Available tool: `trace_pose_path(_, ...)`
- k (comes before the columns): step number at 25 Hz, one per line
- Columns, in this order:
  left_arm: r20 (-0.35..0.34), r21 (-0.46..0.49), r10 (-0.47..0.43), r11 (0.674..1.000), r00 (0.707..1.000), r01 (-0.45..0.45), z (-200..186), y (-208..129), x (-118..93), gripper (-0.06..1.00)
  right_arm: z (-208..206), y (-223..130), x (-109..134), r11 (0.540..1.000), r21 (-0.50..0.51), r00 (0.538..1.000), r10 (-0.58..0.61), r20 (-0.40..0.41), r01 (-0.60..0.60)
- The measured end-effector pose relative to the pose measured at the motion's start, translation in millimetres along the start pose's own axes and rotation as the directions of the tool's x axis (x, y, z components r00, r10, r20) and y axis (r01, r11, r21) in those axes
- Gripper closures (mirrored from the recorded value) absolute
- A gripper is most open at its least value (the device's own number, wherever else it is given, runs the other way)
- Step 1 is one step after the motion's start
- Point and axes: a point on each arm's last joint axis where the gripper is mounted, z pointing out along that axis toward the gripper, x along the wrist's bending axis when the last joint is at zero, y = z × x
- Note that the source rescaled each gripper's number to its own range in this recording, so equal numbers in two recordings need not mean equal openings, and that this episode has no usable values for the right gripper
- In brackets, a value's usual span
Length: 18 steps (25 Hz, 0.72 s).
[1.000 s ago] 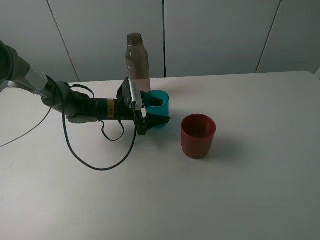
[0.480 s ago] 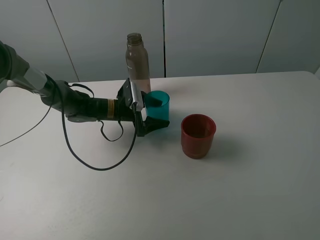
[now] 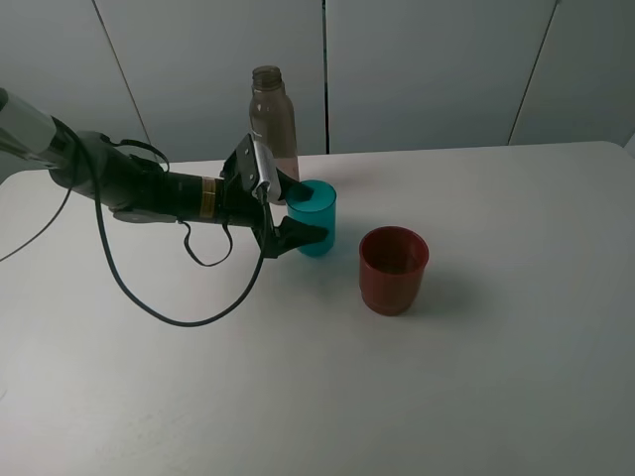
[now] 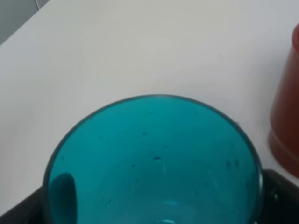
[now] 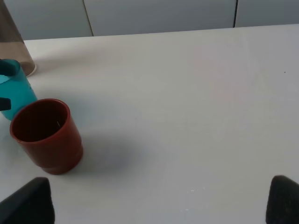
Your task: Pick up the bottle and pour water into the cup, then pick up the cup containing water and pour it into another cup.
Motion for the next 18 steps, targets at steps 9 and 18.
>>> trace_pose_path(9, -0.025, 0.009, 0.022, 1.0, 0.999, -0.021, -15.0, 17.5, -7.9, -0.01, 0.0, 0.0, 0.0, 1.0, 0.0, 1.0, 0.0, 0.0, 0.0)
trace_pose_path(18, -0.078, 0.053, 0.078, 0.996, 0.994, -0.074, -28.3, 26.5, -13.5, -0.01, 0.0, 0.0, 0.0, 1.0, 0.0, 1.0, 0.0, 0.0, 0.0)
